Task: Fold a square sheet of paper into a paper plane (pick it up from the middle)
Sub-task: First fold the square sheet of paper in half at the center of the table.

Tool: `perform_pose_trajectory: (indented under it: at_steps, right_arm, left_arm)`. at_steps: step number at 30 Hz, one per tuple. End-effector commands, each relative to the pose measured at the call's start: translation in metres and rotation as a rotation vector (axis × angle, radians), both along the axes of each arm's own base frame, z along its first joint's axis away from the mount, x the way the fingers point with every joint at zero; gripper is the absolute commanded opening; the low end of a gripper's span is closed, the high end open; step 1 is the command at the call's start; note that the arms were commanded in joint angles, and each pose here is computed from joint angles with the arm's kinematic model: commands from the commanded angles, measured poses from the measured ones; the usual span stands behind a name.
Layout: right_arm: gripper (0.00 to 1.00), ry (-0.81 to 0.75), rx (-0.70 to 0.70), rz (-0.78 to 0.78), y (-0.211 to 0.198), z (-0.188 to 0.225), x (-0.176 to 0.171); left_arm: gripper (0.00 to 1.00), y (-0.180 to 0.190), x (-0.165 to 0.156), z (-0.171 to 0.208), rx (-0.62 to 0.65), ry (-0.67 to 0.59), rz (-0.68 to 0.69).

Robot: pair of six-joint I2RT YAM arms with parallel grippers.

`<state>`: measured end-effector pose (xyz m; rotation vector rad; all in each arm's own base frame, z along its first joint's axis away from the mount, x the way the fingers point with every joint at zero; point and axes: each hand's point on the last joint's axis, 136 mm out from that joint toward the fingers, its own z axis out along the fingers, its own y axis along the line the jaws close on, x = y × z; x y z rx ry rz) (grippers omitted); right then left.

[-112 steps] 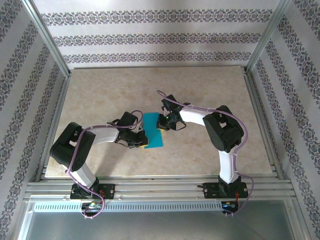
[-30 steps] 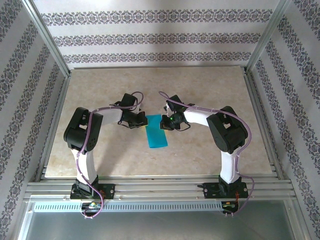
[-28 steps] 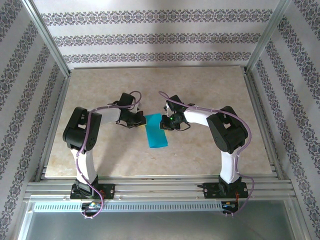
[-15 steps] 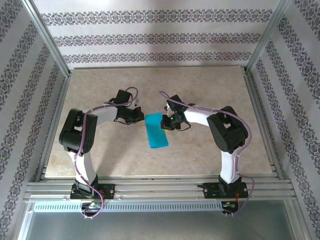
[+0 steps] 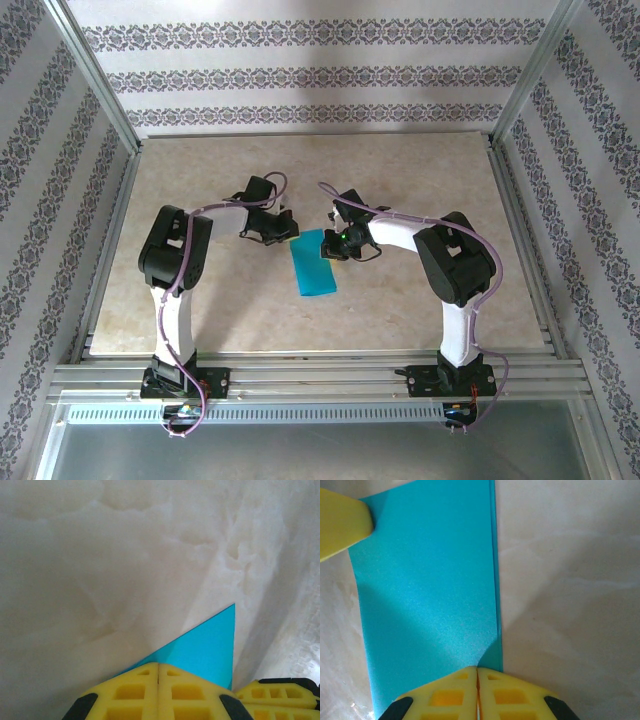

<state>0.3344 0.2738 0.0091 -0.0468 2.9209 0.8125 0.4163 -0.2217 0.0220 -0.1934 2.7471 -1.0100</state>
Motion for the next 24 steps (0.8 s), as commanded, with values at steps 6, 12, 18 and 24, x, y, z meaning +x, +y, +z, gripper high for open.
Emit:
perform_pose_trajectory:
  at_steps: [6, 12, 18, 24]
  right_arm:
    - [0.1, 0.226, -0.308, -0.042, -0.066, -0.073, -0.054]
    - [0.1, 0.231, -0.305, -0.047, -0.065, -0.074, -0.054]
    - [0.1, 0.238, -0.308, -0.055, -0.065, -0.075, -0.055]
    - [0.1, 0.24, -0.305, -0.064, -0.063, -0.076, -0.056]
  left_arm:
    - [0.01, 0.054, 0.02, -0.018, 0.067, 0.003, 0.076]
    - [0.01, 0.044, 0.018, 0.036, 0.028, -0.094, 0.052]
    - [0.02, 0.016, -0.015, 0.046, -0.002, -0.064, 0.036]
    - [0.01, -0.02, -0.053, 0.026, -0.08, 0.041, 0.006]
